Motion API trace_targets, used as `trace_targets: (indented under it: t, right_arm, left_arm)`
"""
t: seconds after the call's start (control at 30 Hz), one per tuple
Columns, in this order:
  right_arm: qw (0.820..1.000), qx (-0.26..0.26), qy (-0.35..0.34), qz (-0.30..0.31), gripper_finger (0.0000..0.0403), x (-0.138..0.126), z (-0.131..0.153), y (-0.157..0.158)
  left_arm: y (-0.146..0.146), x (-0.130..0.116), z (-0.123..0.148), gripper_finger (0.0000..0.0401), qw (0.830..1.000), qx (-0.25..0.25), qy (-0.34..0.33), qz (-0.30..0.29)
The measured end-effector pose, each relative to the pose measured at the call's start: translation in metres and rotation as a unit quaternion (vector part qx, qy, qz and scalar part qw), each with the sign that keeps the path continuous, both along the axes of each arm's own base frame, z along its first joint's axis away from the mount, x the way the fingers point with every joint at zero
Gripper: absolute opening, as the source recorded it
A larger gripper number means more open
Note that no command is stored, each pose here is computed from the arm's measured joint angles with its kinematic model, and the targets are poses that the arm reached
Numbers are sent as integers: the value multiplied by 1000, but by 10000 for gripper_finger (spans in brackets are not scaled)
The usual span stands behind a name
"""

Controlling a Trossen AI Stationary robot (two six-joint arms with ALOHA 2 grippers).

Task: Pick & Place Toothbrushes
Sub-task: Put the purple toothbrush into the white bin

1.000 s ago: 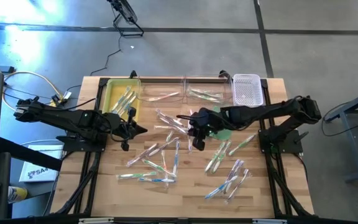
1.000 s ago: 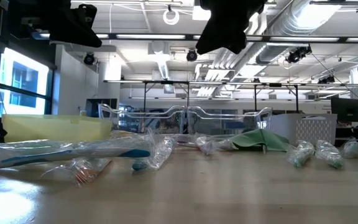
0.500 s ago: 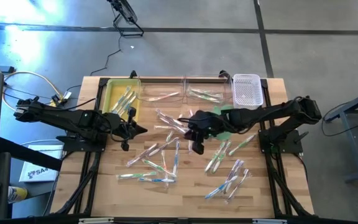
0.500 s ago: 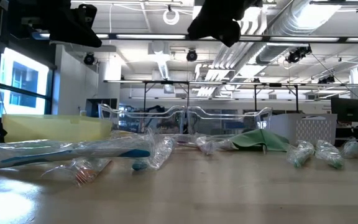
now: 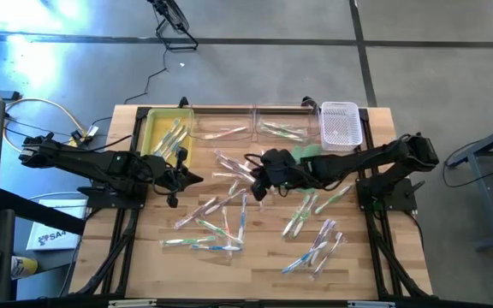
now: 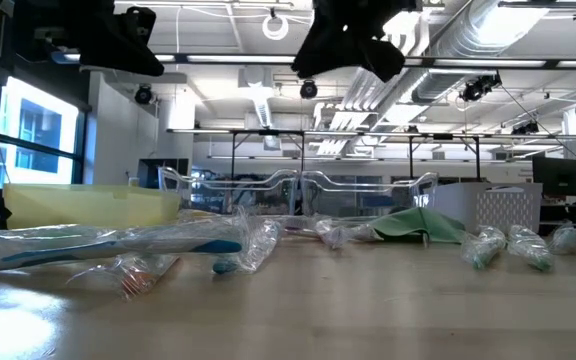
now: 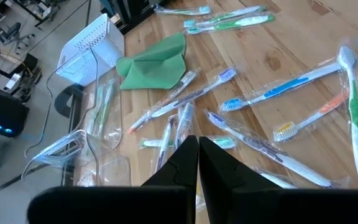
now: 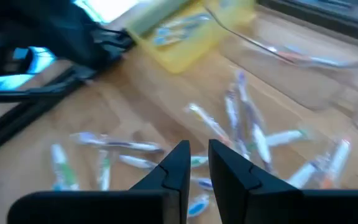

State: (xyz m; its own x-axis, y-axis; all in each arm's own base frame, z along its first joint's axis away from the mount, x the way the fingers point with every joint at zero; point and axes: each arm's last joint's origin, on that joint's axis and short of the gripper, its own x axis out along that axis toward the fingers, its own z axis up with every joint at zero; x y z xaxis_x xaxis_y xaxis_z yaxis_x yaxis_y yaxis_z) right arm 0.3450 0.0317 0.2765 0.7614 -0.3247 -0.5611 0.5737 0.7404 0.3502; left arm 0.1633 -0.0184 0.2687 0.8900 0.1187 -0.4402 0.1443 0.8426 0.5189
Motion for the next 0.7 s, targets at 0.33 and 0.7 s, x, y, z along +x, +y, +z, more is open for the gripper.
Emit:
trace_targets:
  t: [0.33, 0.7]
  right_arm:
    - [996, 62, 35, -60, 50, 6, -24, -8]
    - [981, 154, 92, -78, 50, -1, -35, -22]
  left_arm:
    - [0, 0, 0, 10, 1000, 3, 0, -1]
    - [0, 0, 0, 10, 1000, 3, 3, -1]
